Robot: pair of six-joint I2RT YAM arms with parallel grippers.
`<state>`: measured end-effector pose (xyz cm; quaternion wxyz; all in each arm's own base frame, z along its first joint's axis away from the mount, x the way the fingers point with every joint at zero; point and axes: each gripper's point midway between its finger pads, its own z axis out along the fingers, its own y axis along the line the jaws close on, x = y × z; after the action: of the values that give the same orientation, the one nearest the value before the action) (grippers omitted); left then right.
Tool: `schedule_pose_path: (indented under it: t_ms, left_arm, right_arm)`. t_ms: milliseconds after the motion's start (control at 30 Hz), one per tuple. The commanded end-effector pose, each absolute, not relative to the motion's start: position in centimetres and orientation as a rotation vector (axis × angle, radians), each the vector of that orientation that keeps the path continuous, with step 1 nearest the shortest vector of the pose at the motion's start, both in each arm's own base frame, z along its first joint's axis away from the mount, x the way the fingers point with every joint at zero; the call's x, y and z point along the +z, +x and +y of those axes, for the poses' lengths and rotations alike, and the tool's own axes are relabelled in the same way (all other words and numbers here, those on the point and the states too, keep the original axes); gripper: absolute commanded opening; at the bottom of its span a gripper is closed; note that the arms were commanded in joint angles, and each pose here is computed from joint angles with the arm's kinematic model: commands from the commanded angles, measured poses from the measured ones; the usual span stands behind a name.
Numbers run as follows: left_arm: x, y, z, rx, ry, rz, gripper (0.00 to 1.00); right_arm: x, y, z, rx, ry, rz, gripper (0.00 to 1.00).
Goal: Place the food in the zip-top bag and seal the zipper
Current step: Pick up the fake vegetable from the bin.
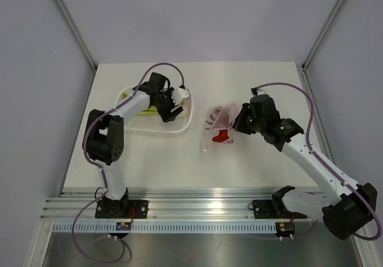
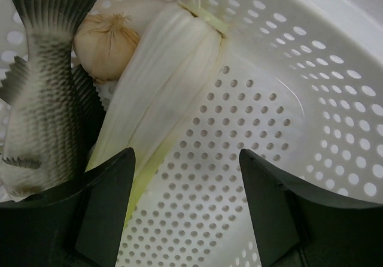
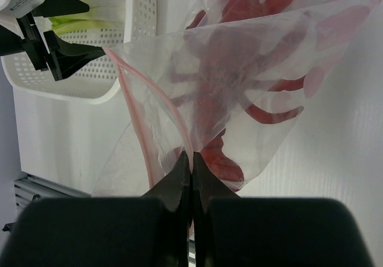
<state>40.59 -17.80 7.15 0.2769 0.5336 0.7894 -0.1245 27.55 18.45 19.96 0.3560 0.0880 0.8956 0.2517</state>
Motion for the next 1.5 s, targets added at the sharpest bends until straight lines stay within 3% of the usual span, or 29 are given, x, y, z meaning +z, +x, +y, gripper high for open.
schedule_pose_path:
  t_ms: [0, 467, 600, 700, 800, 833, 867, 1133, 1467]
  left_arm:
    - [8.7, 42.4, -18.8, -0.201, 1.51, 1.97, 0.73]
    - [4.4, 44.8, -17.8, -0.043, 1.502, 2.056, 0.74]
    - [3.7, 45.0, -17.5, 0.008, 1.5, 2.077, 0.69]
    - [5.2, 45.1, -17.5, 0.019, 1.452, 2.077, 0.59]
    - [8.0, 45.3, -17.3, 0.037, 1.389, 2.063, 0.28]
    - [8.6, 45.3, -17.3, 0.043, 1.369, 2.063, 0.05]
    - [9.4, 45.5, -17.2, 0.055, 1.342, 2.063, 0.0]
    - [17.0, 43.8, -16.5, 0.023, 1.101, 2.103, 0.0]
    - [27.9, 39.5, -18.0, -0.221, 0.77, 2.001, 0.0]
  right_arm:
    - [21.7, 28.6, 19.2, 0.699, 0.206, 2.246, 0.01]
    - [21.7, 28.6, 19.1, 0.685, 0.202, 2.258, 0.01]
    - [21.9, 28.6, 19.0, 0.678, 0.201, 2.254, 0.01]
    - [22.0, 28.6, 18.8, 0.674, 0.203, 2.251, 0.01]
    - [21.8, 28.7, 19.0, 0.678, 0.207, 2.255, 0.01]
    - [21.8, 28.7, 19.0, 0.682, 0.205, 2.255, 0.01]
    - [21.7, 28.7, 19.2, 0.688, 0.206, 2.26, 0.01]
    - [21.5, 28.9, 19.5, 0.701, 0.205, 2.26, 0.0]
    - [21.3, 29.2, 19.7, 0.71, 0.227, 2.259, 0.0]
